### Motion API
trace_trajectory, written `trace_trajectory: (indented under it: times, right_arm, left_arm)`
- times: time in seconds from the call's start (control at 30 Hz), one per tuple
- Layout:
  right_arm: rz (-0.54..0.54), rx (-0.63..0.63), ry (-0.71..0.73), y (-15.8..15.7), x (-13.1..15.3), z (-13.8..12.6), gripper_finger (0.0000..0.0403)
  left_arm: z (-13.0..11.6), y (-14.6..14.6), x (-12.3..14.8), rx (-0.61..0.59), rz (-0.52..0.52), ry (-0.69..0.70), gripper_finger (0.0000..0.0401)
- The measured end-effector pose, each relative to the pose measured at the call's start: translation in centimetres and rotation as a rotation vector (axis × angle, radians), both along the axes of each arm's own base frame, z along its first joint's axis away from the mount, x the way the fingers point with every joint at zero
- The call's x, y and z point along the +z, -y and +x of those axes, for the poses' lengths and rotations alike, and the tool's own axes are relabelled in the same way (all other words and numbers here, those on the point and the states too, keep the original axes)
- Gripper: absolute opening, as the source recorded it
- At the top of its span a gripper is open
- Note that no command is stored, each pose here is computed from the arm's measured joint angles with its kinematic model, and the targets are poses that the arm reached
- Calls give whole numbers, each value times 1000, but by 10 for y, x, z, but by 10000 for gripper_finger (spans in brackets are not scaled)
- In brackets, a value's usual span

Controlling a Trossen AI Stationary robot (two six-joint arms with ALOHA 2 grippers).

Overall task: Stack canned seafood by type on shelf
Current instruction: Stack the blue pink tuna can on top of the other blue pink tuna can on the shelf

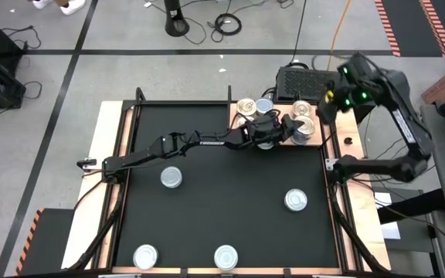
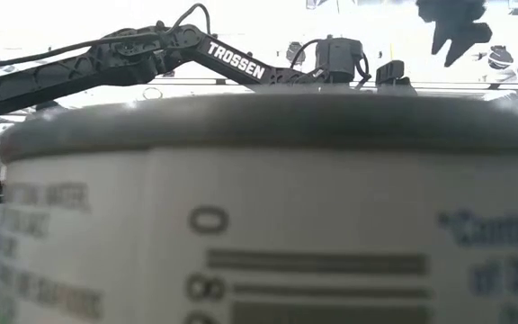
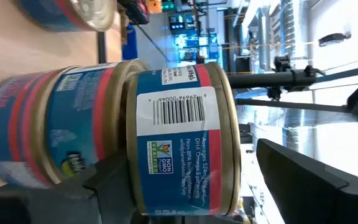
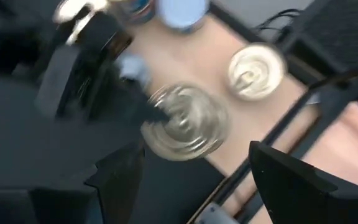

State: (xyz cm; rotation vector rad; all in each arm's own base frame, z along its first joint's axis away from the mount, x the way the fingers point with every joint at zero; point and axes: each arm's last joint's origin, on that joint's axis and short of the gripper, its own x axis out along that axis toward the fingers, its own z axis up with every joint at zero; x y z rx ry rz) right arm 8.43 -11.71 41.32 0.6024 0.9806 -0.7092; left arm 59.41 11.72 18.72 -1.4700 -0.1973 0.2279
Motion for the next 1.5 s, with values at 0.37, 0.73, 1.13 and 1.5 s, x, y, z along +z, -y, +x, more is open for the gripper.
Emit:
trace_trajectory:
  times: [0.37, 0.73, 1.13, 1.5]
  right_arm:
    - [-11, 226, -17, -34, -70, -5, 281]
    - [-271, 393, -101, -42, -90, 2, 279]
    - [-394, 512, -185, -44, -118, 13, 235]
    - [-425, 558, -215, -47, -123, 17, 141]
  left_arm:
    - [0, -2, 3, -10, 0, 31, 306]
    - [0, -2, 3, -9, -1, 27, 306]
    - [-1, -4, 3, -8, -1, 29, 306]
    - [-1, -3, 3, -10, -3, 30, 306]
